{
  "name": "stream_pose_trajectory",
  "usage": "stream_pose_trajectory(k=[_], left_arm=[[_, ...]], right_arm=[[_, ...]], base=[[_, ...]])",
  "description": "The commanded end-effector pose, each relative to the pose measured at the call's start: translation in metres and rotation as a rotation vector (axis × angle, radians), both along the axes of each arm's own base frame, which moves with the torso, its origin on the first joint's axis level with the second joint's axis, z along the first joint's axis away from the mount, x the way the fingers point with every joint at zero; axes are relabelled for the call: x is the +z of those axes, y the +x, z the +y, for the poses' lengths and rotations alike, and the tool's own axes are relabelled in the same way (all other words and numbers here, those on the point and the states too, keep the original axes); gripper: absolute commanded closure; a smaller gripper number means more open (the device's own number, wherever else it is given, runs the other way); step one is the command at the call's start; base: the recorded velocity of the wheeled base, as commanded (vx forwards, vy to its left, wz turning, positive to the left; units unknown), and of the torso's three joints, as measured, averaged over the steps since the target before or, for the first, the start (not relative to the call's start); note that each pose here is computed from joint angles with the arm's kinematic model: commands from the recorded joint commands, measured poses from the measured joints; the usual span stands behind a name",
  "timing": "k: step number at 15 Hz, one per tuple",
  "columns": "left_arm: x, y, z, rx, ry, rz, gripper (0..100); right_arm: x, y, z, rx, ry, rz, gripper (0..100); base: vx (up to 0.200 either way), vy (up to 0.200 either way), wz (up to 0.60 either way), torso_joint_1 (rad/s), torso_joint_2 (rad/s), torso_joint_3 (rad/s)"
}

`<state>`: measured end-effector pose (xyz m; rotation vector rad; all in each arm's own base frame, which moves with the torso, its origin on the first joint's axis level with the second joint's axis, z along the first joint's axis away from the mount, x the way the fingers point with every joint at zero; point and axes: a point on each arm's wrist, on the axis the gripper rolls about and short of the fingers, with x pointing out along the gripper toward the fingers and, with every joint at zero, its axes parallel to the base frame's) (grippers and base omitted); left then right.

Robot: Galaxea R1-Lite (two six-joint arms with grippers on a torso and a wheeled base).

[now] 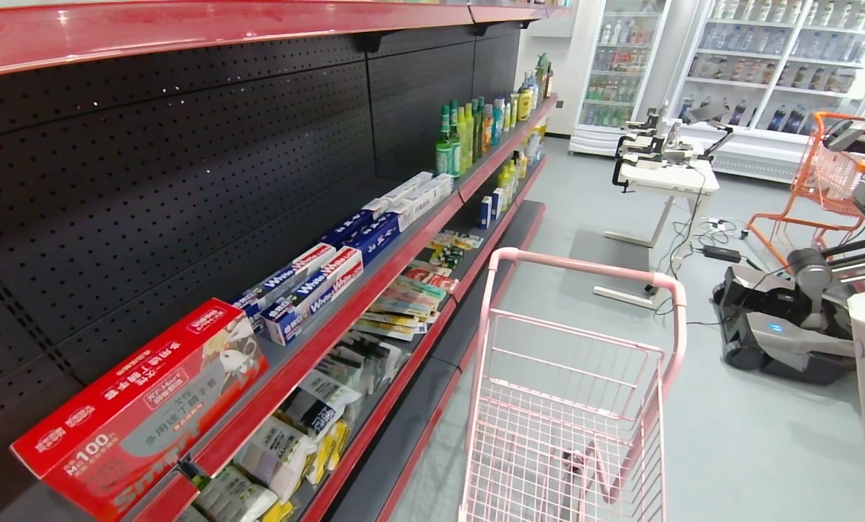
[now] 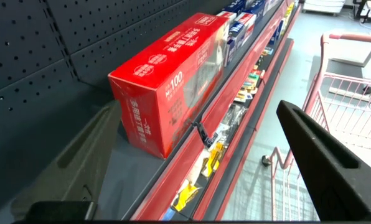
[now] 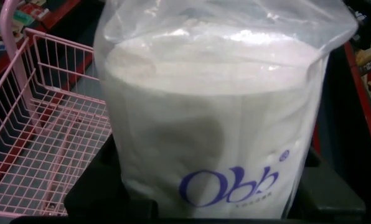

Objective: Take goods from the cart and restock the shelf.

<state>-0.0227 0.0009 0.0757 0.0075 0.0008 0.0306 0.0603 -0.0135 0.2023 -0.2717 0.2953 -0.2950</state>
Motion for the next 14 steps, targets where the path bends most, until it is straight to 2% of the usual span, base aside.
stream_pose_trajectory(k=[1, 4, 14], left_arm=[[0.0001, 0.0002, 0.0000, 0.000, 0.000, 0.002, 0], [0.0001, 0.0002, 0.0000, 0.000, 0.000, 0.002, 0], [0.0001, 0.0001, 0.0000, 0.002, -0.001, 0.001, 0]], right_arm=[[-0.0003, 0.0027, -0.0005, -0.001, 0.001, 0.012, 100], [-0.0018, 0.0014, -0.0003, 0.003, -0.018, 0.020, 100], [-0.0059, 0.0057, -0.0009, 0.007, -0.015, 0.051, 100]], base=[[0.000, 0.000, 0.00, 0.085, -0.18, -0.090], [0.000, 0.000, 0.00, 0.047, -0.10, -0.047], [0.000, 0.000, 0.60, 0.005, 0.00, 0.002]])
